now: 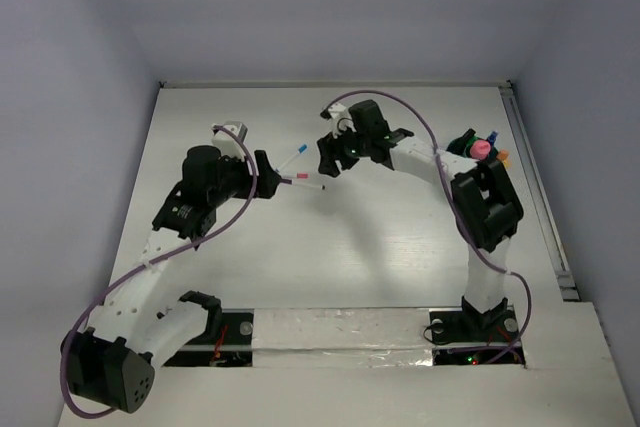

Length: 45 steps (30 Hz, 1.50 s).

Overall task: Sort the stationery into containers
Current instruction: Pick up the pen from the center of the board.

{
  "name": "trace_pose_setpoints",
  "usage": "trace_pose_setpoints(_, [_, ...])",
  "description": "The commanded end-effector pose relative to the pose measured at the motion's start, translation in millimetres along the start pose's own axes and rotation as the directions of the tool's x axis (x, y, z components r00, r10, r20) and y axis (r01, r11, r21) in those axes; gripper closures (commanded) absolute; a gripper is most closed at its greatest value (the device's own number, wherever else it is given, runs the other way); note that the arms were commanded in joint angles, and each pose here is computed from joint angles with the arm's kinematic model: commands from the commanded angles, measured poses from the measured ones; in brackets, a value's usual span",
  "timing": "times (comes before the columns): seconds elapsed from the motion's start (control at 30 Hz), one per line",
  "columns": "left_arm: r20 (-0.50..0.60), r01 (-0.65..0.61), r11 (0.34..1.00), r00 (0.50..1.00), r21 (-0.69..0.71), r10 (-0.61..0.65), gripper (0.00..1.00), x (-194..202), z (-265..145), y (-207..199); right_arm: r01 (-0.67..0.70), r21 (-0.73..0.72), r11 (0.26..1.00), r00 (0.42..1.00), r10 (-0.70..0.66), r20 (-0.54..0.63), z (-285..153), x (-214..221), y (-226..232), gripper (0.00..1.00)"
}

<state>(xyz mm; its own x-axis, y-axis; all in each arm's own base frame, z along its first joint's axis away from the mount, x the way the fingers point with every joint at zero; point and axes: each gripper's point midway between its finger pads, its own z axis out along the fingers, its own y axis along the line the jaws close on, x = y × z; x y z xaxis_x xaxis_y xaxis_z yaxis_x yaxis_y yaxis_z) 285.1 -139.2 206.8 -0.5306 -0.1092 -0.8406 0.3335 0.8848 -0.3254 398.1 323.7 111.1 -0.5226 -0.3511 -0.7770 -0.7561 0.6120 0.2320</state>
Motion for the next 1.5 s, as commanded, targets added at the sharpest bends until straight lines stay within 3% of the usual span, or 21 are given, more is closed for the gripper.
trace_pose_setpoints(0.0, [0.035,0.018,1.000,0.999,-0.008,-0.018,0.16,-10,-2,4,0.123,-0.050,0.991,0.991,-0.126,-0.046,14,-10,26,0.29])
trace_pose_setpoints(0.2, [0.041,0.031,0.999,0.999,-0.028,-0.030,0.04,-12,-2,11,0.200,-0.004,0.980,0.964,-0.198,-0.180,53,12,31,0.40])
trace_pose_setpoints(0.53, [0.049,0.030,0.999,0.998,-0.032,-0.029,0.01,-14,-4,11,0.236,0.067,0.969,0.941,-0.211,-0.266,68,44,26,0.53])
trace_pose_setpoints(0.6, [0.051,0.031,0.999,0.998,-0.030,-0.030,0.01,-14,-4,10,0.236,0.060,0.970,0.937,-0.211,-0.279,69,51,30,0.62])
trace_pose_setpoints(0.7, [0.059,0.033,0.999,0.998,-0.036,-0.031,0.01,-16,-6,13,0.238,0.050,0.970,0.928,-0.212,-0.305,67,65,40,0.67])
trace_pose_setpoints(0.93, [0.075,0.039,0.998,0.997,-0.040,-0.036,0.01,-20,-9,14,0.171,-0.038,0.985,0.939,-0.174,-0.297,56,76,81,0.65])
trace_pose_setpoints(1.0, [0.089,0.038,0.998,0.995,-0.040,-0.034,0.01,-22,-11,13,0.175,-0.021,0.984,0.942,-0.174,-0.286,60,71,82,0.53])
trace_pose_setpoints(1.1, [0.118,0.043,0.997,0.992,-0.065,-0.035,0.01,-28,-16,18,0.160,0.010,0.987,0.952,-0.152,-0.266,71,61,78,0.43])
trace_pose_setpoints(1.47, [0.301,0.072,0.991,0.953,-0.115,-0.034,0.01,-63,-53,26,0.182,0.092,0.979,0.962,-0.158,-0.225,118,41,77,0.45])
